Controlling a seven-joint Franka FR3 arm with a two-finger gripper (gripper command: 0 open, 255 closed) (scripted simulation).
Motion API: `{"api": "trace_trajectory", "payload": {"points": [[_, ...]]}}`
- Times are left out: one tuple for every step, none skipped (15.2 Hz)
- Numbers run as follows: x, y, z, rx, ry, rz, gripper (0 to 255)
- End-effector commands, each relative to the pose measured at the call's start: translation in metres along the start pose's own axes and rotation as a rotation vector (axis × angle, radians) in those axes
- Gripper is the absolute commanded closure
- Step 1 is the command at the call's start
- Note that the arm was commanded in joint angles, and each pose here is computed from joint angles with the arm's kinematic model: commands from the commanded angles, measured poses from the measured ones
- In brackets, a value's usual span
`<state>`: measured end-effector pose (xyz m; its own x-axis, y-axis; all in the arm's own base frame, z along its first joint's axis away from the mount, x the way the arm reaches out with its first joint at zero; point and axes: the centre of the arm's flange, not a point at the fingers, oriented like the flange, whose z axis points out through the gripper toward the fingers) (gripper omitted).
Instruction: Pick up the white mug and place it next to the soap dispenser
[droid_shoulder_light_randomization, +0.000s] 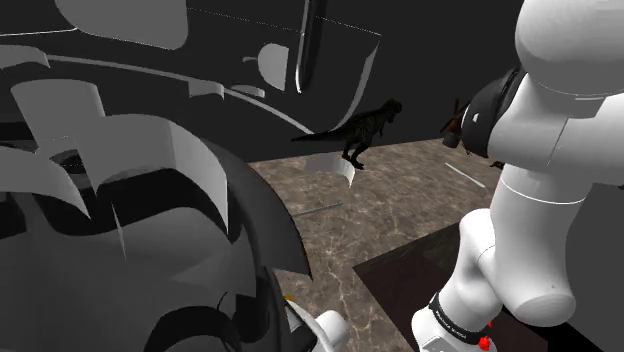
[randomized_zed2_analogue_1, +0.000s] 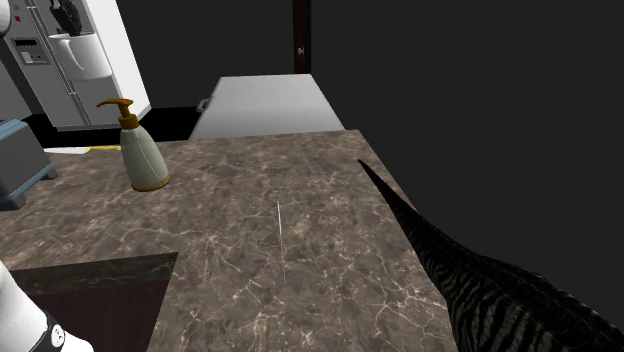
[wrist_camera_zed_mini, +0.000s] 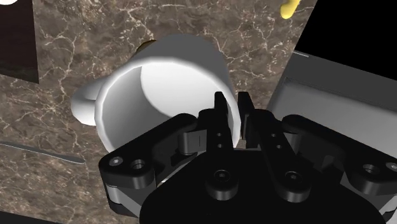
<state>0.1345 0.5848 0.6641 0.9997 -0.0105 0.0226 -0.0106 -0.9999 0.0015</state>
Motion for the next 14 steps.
{"api": "trace_trajectory", "payload": {"points": [[-0.001,0.0,0.01,0.001,0.0,0.0,255],[-0.001,0.0,0.015,0.001,0.0,0.0,255],[-0.001,0.0,0.02,0.001,0.0,0.0,255],[-0.001,0.0,0.026,0.001,0.0,0.0,255],[-0.001,0.0,0.031,0.001,0.0,0.0,255],[-0.001,0.0,0.036,0.001,0.0,0.0,255],[-0.002,0.0,0.041,0.001,0.0,0.0,255],[-0.002,0.0,0.047,0.001,0.0,0.0,255],[-0.002,0.0,0.052,0.001,0.0,0.0,255],[-0.002,0.0,0.057,0.001,0.0,0.0,255],[-0.002,0.0,0.063,0.001,0.0,0.0,255],[-0.002,0.0,0.068,0.001,0.0,0.0,255],[-0.002,0.0,0.073,0.001,0.0,0.0,255],[-0.002,0.0,0.078,0.001,0.0,0.0,255]]}}
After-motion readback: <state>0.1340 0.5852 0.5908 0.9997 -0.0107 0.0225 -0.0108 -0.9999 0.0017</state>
